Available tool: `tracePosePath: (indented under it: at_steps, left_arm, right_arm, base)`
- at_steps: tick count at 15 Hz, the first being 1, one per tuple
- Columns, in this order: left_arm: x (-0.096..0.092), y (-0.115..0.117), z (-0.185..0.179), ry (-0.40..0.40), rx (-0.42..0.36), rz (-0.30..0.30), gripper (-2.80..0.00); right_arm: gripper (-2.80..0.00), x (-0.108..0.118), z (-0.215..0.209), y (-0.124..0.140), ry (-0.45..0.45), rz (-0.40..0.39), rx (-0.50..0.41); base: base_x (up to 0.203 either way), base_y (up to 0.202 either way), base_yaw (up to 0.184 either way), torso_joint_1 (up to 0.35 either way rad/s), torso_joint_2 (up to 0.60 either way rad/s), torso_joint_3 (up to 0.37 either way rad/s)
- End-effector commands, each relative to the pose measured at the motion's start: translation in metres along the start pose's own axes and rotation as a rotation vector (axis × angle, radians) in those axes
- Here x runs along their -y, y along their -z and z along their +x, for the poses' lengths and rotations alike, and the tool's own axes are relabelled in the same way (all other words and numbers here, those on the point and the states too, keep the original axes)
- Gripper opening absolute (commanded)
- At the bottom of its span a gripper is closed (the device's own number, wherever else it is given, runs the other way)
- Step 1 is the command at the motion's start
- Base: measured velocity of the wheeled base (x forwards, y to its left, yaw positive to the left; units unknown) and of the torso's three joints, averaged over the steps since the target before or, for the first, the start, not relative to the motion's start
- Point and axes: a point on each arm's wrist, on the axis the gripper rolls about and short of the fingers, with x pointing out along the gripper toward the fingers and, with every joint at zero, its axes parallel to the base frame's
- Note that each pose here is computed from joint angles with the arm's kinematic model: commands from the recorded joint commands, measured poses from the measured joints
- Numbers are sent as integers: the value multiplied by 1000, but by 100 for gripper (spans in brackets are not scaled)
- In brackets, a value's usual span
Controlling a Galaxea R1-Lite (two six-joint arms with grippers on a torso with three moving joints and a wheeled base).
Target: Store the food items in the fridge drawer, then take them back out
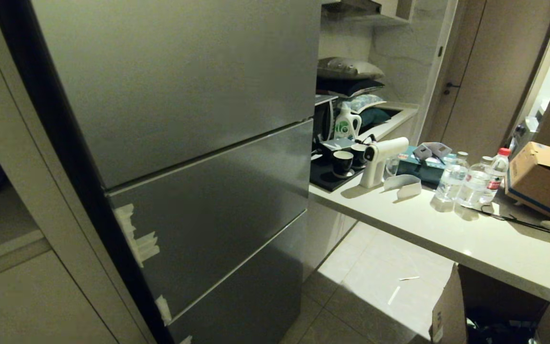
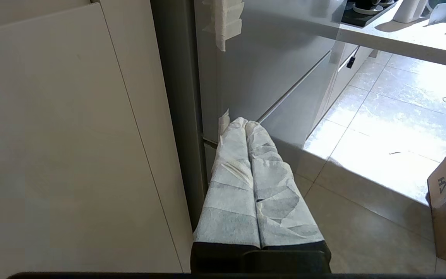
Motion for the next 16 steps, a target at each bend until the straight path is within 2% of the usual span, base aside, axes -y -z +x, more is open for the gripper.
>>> tracePosePath:
  at_steps: [1, 3, 8, 14, 16]
  left_arm:
    - [0, 0, 0, -1, 0, 0, -280]
    - [0, 0, 0, -1, 0, 0, -280]
    - [0, 0, 0, -1, 0, 0, -280]
    - [0, 0, 0, -1, 0, 0, -280]
    - [0, 0, 0, -1, 0, 0, -280]
  right_arm:
    - [-280, -4, -19, 7, 63, -59, 210]
    - [-280, 0, -18, 15, 257, -84, 167]
    - [-280, 0, -16, 19, 230, -111, 139]
    - [-280, 0, -16, 19, 229, -61, 145]
    - [-280, 0, -16, 19, 230, -71, 145]
  base:
    - [0, 0, 0, 0, 0, 0]
    - [0, 0, 0, 0, 0, 0]
    - [0, 0, 0, 0, 0, 0]
    - [0, 0, 0, 0, 0, 0]
    - [0, 0, 0, 0, 0, 0]
